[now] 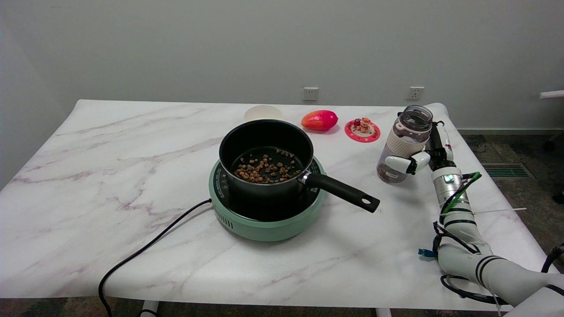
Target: Place the bottle onto the table.
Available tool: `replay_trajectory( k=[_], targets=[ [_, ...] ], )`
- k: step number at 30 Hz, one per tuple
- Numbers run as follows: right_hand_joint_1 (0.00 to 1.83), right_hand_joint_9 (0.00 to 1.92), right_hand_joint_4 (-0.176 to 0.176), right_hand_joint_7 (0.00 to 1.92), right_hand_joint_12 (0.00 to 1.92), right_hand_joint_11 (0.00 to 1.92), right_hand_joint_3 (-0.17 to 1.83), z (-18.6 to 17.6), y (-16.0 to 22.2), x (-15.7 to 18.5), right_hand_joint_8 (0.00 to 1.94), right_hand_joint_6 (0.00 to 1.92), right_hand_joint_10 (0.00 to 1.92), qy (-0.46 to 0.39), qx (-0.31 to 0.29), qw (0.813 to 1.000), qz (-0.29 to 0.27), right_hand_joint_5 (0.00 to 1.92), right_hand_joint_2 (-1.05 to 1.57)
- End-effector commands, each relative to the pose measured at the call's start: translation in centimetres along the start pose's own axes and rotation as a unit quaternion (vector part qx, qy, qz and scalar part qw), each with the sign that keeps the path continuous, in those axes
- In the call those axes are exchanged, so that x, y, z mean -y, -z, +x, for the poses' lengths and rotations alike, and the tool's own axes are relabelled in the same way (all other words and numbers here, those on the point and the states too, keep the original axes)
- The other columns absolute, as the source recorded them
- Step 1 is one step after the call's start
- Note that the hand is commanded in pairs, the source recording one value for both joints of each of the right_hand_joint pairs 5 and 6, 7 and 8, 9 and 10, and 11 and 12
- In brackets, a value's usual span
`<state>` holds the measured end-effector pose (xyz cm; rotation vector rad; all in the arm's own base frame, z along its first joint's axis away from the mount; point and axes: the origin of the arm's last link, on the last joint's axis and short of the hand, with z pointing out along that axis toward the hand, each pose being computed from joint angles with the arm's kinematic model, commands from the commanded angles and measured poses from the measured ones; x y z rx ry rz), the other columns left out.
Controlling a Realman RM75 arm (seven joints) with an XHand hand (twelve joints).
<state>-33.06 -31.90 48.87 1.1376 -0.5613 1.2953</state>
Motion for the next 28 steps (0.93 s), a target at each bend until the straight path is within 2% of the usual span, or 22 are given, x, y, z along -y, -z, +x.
replay_trajectory(
  k=[1,8,13,17,22,25,28],
  targets=[
    [1.27,0.65,0.0,1.02,0.56,0.56,1.13,1.4,0.4,0.1,1.02,0.59,0.65,0.01,-0.004,1.0,0.007,0.59,-0.7],
    [1.26,0.59,0.0,0.78,0.58,0.58,1.02,5.3,0.6,0.1,0.78,0.41,0.59,0.052,-0.006,0.999,0.003,0.41,-0.9],
    [1.28,0.57,0.0,0.72,0.58,0.58,0.92,9.0,1.1,0.0,0.72,0.33,0.57,0.089,-0.019,0.996,-0.008,0.33,-0.9],
    [1.35,0.59,0.0,0.69,0.63,0.63,0.93,13.2,2.8,-0.3,0.69,0.3,0.59,0.118,-0.046,0.991,-0.031,0.3,-0.78],
    [1.4,0.6,0.0,0.75,0.67,0.67,1.0,20.8,5.6,0.7,0.75,0.3,0.6,0.178,-0.126,0.975,-0.047,0.3,-0.55],
    [1.42,0.61,0.0,0.81,0.69,0.69,1.05,24.0,7.3,1.5,0.81,0.29,0.61,0.224,-0.151,0.961,-0.053,0.29,-0.43],
    [1.42,0.61,0.0,0.83,0.72,0.72,1.04,25.9,8.7,2.5,0.83,0.28,0.61,0.228,-0.177,0.956,-0.045,0.28,-0.36]
  ],
)
